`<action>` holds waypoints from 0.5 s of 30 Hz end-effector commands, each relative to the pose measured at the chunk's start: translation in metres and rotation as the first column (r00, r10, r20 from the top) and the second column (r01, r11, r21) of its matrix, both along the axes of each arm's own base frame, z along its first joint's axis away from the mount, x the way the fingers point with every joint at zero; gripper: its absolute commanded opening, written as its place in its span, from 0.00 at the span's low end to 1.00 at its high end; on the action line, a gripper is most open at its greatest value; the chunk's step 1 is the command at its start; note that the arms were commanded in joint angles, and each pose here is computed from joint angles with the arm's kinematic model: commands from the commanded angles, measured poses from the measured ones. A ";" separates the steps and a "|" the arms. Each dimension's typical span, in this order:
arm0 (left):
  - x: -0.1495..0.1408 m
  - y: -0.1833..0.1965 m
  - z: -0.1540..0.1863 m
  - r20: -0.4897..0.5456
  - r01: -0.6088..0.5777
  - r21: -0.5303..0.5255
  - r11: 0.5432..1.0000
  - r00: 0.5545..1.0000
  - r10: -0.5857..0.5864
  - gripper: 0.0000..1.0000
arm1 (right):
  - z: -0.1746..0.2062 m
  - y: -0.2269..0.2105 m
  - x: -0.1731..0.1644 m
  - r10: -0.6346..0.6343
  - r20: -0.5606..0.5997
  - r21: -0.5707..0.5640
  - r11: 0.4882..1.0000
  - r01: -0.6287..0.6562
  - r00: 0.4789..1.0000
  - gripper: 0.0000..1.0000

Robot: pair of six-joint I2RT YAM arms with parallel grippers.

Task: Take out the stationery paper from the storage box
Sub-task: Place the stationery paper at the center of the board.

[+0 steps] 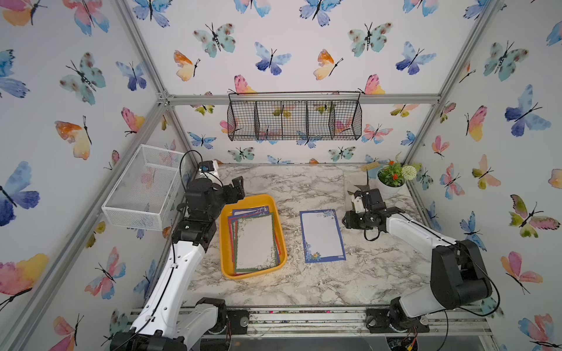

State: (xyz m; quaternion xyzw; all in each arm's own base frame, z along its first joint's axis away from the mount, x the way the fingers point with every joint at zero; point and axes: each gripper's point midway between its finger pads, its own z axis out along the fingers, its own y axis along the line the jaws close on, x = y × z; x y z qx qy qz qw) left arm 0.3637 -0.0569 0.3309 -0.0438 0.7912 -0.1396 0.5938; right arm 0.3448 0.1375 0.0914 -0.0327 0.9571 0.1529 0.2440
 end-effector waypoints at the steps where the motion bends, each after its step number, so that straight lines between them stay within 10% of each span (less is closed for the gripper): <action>1: -0.002 -0.002 0.012 0.019 0.020 -0.003 1.000 1.000 -0.020 0.89 | 0.006 -0.007 -0.004 -0.030 0.012 -0.022 0.999 0.030 0.999 0.52; 15: -0.012 0.012 -0.006 -0.020 -0.039 0.050 0.998 0.999 0.040 0.76 | 0.053 0.018 -0.001 -0.011 0.190 0.114 0.993 -0.011 0.982 0.48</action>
